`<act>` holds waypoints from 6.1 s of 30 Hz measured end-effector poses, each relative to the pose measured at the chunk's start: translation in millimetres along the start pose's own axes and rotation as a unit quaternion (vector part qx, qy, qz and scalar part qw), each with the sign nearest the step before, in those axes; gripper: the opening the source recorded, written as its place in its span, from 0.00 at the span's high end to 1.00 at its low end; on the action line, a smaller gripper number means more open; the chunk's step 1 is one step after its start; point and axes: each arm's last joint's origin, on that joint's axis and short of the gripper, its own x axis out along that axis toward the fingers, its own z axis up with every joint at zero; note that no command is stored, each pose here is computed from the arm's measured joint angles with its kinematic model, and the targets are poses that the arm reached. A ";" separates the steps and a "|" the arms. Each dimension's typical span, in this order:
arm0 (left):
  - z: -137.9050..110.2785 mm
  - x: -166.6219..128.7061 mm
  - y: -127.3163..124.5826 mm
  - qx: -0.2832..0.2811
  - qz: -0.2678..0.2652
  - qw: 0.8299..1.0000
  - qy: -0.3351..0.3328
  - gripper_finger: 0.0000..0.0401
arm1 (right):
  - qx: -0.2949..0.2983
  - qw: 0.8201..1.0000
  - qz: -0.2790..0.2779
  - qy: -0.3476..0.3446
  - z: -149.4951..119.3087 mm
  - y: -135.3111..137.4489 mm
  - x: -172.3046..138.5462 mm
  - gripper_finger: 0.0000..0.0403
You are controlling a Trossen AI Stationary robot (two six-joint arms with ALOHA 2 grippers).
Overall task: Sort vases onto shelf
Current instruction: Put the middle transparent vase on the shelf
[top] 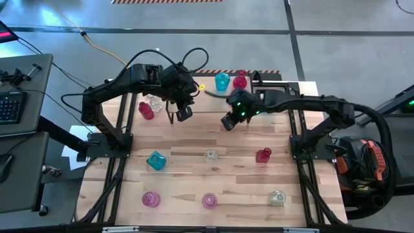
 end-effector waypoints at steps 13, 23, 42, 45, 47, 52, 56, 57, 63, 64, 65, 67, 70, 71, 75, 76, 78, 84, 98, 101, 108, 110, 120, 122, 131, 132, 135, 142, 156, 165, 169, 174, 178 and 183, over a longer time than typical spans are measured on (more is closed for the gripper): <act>0.0 0.0 -0.1 0.000 0.000 1.000 0.000 0.86 | -0.005 0.998 0.005 0.069 -38.9 40.9 58.3 0.84; 0.0 0.0 -0.1 0.000 0.000 1.000 0.000 0.86 | 0.017 0.996 0.012 0.082 -56.2 56.5 92.1 0.84; 0.0 0.0 0.0 0.000 0.000 1.000 0.000 0.86 | 0.027 0.995 -0.002 0.101 -67.8 57.4 122.1 0.87; 0.0 0.0 -0.1 0.000 0.000 1.000 0.000 0.86 | 0.028 0.994 0.003 0.107 -68.6 57.4 124.3 0.87; 0.0 0.0 0.0 0.000 0.000 1.000 0.000 0.86 | 0.031 0.994 0.003 0.108 -69.2 57.9 125.8 0.87; 0.0 0.0 0.0 0.000 0.000 1.000 0.000 0.86 | 0.031 0.994 0.000 0.109 -69.7 57.4 126.0 0.88; 0.0 0.0 0.0 0.000 0.000 1.000 0.000 0.86 | 0.031 0.994 -0.007 0.107 -70.0 56.8 127.3 0.91; 0.0 0.0 0.0 0.000 0.000 1.000 0.000 0.86 | 0.033 0.994 -0.007 0.106 -70.0 56.8 128.1 0.93; 0.0 0.0 0.0 0.000 0.000 1.000 0.000 0.86 | 0.037 0.993 -0.006 0.109 -70.4 57.1 132.0 0.99; 0.0 0.0 0.0 0.000 0.000 1.000 0.000 0.86 | 0.039 0.993 -0.006 0.109 -70.5 57.1 131.9 0.99; 0.0 0.0 0.0 0.000 0.000 1.000 0.000 0.86 | 0.040 0.993 -0.007 0.109 -70.3 56.8 132.1 0.99; 0.0 0.0 0.0 0.000 0.000 1.000 0.000 0.86 | 0.042 0.993 -0.007 0.109 -69.8 56.3 132.3 0.99; 0.0 0.0 0.0 0.000 0.000 1.000 0.000 0.86 | 0.046 0.993 -0.006 0.111 -69.6 55.9 132.3 1.00; 0.0 0.0 0.0 0.000 0.000 1.000 0.000 0.86 | 0.047 0.993 -0.005 0.112 -69.6 55.9 132.3 1.00; 0.0 0.0 0.0 0.000 0.000 1.000 0.000 0.86 | 0.041 0.992 -0.014 0.122 -64.6 57.6 128.0 1.00; 0.0 0.0 0.0 0.000 0.000 1.000 0.000 0.86 | 0.039 0.991 -0.021 0.125 -62.0 57.6 126.0 1.00; 0.0 0.0 0.0 0.000 0.000 1.000 0.000 0.86 | 0.031 0.990 -0.035 0.132 -57.2 57.4 121.8 1.00; 0.0 0.0 0.0 0.000 0.000 1.000 0.000 0.86 | 0.003 0.991 -0.034 0.127 -33.1 63.6 103.5 1.00; 0.0 0.0 0.0 0.000 0.000 1.000 0.000 0.86 | -0.073 0.989 -0.043 0.120 24.9 59.5 49.6 1.00; 0.0 0.0 0.0 0.000 0.000 1.000 0.000 0.86 | -0.083 0.987 -0.052 0.124 33.8 53.0 41.2 1.00; 0.0 0.0 0.1 0.000 0.000 1.000 0.000 0.86 | -0.107 0.982 -0.053 0.148 46.5 41.9 24.3 1.00; 0.0 0.0 0.1 0.000 0.000 1.000 0.000 0.86 | -0.114 0.979 -0.056 0.162 45.7 41.1 19.9 1.00; 0.0 0.0 -0.1 0.000 0.000 1.000 0.000 0.86 | -0.121 0.962 -0.094 0.225 35.3 28.8 -0.9 1.00; 0.0 0.0 0.0 0.000 0.000 1.000 0.000 0.86 | -0.118 0.963 -0.105 0.219 37.1 24.4 -10.0 1.00; 0.0 0.0 -0.1 0.000 0.000 1.000 0.000 0.86 | -0.088 0.972 -0.117 0.183 53.8 -1.3 -37.1 1.00; 0.0 0.0 -0.1 0.000 0.000 1.000 0.000 0.86 | -0.084 0.973 -0.114 0.181 56.4 -4.3 -38.1 1.00; 0.0 0.0 0.0 0.000 0.000 1.000 0.000 0.86 | -0.076 0.978 -0.087 0.172 64.4 -11.3 -38.9 1.00; 0.0 0.0 -0.1 0.000 0.000 1.000 0.000 0.86 | -0.068 0.989 -0.031 0.125 82.0 -18.5 -38.1 1.00; 0.0 0.0 -0.1 0.000 0.000 1.000 0.000 0.86 | -0.058 0.997 0.034 -0.031 120.5 -22.1 -38.6 1.00; 0.0 0.0 0.0 0.000 0.000 1.000 0.000 0.86 | -0.032 0.993 0.052 -0.103 146.8 -33.4 -24.2 1.00; 0.0 0.0 0.0 0.000 0.000 1.000 0.000 0.86 | -0.023 0.990 0.062 -0.124 156.3 -39.2 -17.0 1.00; 0.0 0.0 -0.1 0.000 0.000 1.000 0.000 0.86 | -0.014 0.989 0.064 -0.129 161.8 -46.6 -11.8 1.00; 0.0 0.0 -0.1 0.000 0.000 1.000 0.000 0.86 | -0.008 0.991 0.058 -0.121 162.9 -52.0 -7.0 1.00; 0.0 0.0 0.0 0.000 0.000 1.000 0.000 0.86 | -0.002 0.992 0.050 -0.115 165.4 -59.1 1.0 1.00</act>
